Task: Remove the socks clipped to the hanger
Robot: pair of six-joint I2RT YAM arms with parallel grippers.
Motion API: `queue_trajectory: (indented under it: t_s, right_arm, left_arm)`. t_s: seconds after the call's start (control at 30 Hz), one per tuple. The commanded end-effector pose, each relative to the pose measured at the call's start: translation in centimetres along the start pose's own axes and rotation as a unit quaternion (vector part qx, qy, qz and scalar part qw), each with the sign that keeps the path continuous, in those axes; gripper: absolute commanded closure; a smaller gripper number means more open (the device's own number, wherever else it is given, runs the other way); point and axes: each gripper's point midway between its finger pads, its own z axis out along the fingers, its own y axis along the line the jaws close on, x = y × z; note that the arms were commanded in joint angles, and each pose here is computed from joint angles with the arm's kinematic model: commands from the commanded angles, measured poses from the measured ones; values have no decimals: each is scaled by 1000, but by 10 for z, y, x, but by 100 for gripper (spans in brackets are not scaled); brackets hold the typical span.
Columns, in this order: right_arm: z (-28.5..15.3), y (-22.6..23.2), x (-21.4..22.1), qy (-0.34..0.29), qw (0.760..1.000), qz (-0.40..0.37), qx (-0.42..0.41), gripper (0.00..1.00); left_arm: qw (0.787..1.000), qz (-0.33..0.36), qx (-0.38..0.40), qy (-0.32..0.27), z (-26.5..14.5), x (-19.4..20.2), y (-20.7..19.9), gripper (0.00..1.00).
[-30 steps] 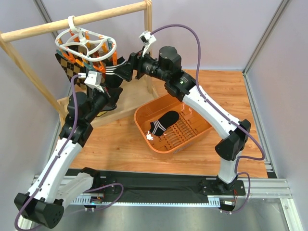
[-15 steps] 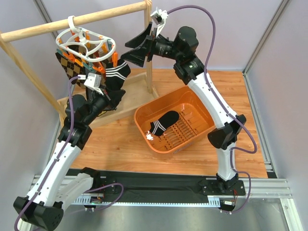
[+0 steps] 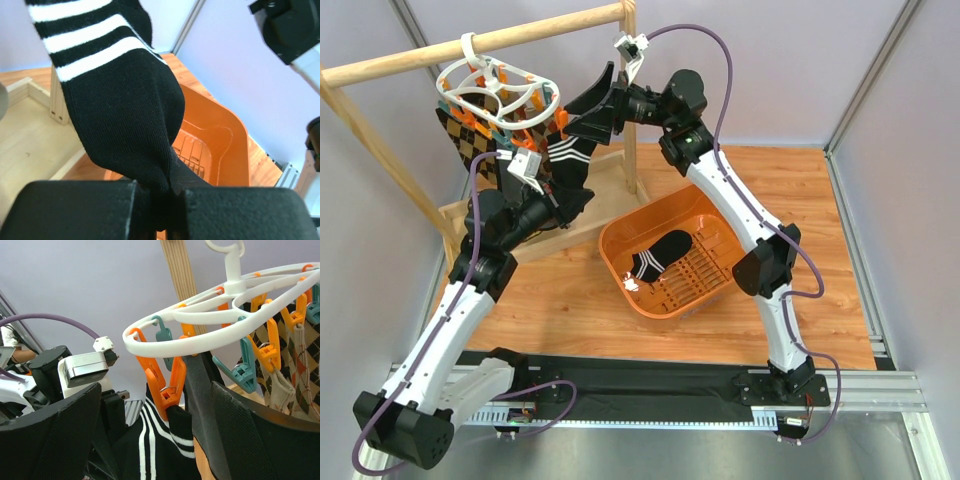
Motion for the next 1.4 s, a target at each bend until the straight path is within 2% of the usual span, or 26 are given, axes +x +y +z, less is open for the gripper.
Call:
queue_trajectory:
  t_s: [0.0,0.27,0.47,1.17,1.37]
  right_arm:
    - [0,24,-18,-16,998,-18,-50,10]
    - [3,30,-20,-26,996,-31,-75,14]
    - [5,27,-16,-24,996,-29,-79,26]
    - [29,20,-6,-50,997,-27,-57,26]
    - [28,29,-11,-56,995,-32,-71,35]
  left_arm:
    - [999,13,39,-24,1,-17,-16,100]
    - [999,17,43,-27,2,-18,-16,100]
    - [998,9,48,-28,3,-19,-14,100]
    - [998,7,53,-36,-7,-23,-17,100]
    - [998,5,56,-37,-7,-23,-18,100]
